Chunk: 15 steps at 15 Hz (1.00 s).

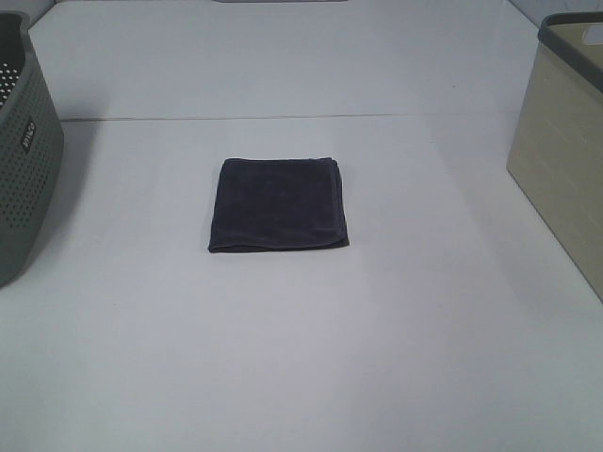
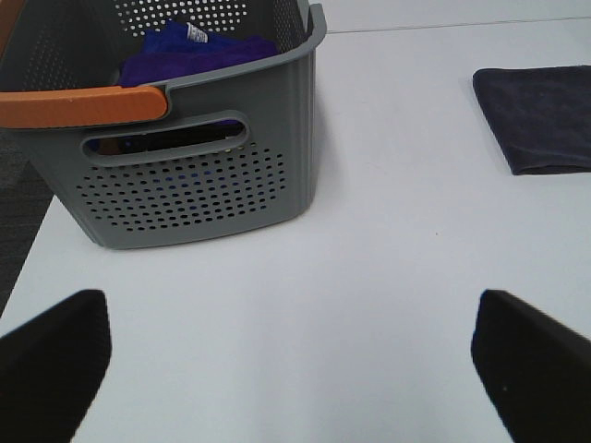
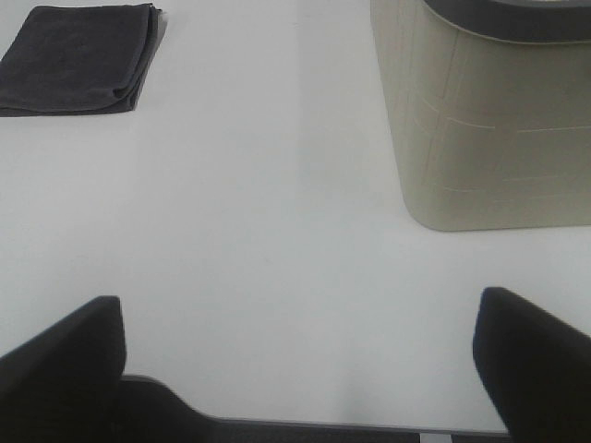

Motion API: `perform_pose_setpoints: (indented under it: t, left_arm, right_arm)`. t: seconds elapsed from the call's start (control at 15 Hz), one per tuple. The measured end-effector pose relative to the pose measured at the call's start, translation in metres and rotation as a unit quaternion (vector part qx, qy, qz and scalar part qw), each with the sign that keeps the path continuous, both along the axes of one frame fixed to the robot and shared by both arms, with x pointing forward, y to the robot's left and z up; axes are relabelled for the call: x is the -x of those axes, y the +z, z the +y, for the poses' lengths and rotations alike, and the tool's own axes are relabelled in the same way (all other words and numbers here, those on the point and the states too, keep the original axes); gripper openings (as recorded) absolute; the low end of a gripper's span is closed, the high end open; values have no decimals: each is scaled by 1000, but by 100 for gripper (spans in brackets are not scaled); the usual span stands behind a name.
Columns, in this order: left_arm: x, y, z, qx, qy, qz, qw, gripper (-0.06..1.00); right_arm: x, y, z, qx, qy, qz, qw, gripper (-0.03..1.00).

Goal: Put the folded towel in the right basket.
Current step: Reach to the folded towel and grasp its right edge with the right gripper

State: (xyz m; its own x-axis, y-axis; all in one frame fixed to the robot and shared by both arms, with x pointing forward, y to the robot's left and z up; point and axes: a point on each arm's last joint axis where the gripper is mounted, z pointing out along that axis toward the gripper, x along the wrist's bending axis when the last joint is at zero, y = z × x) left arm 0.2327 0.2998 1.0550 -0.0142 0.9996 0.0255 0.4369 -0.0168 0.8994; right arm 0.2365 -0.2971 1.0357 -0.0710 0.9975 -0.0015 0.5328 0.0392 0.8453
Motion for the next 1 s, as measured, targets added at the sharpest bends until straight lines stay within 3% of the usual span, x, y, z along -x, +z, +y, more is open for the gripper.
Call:
perform_pose_setpoints:
  t: [1.0]
  left_arm:
    - [0, 0, 0, 0, 0, 0, 1000, 99]
  right_arm:
    - [0, 0, 0, 0, 0, 0, 1000, 98]
